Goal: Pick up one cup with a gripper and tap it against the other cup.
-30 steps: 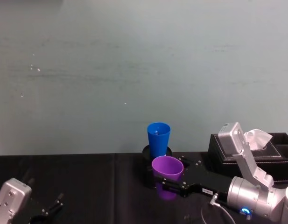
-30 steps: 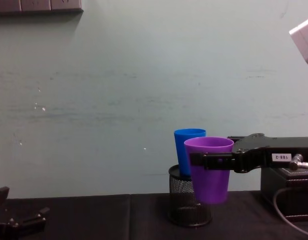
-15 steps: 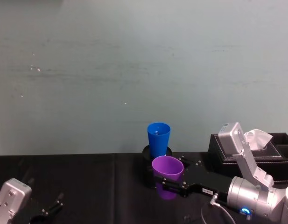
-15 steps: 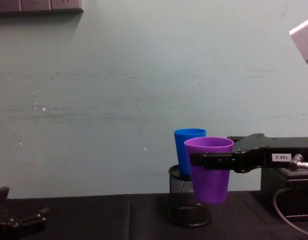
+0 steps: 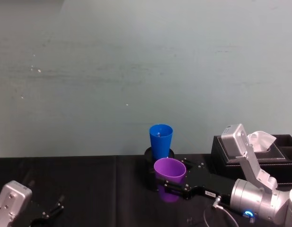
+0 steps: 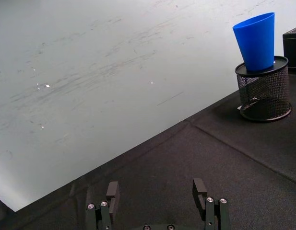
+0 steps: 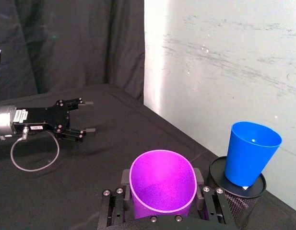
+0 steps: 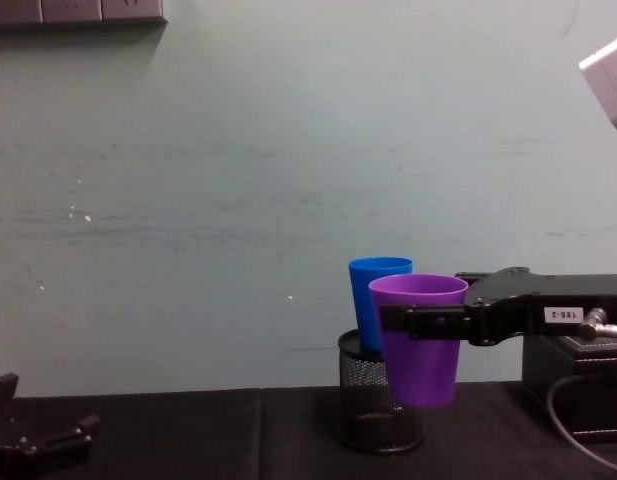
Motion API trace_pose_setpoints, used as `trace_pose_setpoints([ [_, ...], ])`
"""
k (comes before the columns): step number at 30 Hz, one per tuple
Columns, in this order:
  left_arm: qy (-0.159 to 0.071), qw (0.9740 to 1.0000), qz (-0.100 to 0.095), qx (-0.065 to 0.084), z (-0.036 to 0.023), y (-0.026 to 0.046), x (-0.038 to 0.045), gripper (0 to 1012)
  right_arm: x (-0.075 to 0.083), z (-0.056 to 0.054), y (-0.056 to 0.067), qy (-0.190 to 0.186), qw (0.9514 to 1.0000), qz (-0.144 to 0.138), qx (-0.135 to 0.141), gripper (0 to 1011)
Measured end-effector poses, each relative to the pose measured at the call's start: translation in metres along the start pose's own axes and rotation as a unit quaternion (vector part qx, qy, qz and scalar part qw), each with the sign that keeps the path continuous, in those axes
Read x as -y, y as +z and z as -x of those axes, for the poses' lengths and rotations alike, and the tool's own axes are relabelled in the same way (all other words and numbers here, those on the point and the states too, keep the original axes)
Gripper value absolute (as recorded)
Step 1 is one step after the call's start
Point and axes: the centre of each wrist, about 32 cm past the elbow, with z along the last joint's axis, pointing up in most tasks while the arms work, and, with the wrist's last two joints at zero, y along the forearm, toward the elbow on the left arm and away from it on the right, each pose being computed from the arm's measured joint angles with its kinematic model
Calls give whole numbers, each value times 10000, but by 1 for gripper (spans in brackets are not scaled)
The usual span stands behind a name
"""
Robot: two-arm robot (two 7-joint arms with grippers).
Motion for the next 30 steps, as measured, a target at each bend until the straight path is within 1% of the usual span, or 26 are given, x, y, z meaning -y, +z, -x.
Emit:
trace_pose_setpoints([
  [30,0,10000,0,0,0,0,0,1000,0,0,0,1,10000,0,0,733],
])
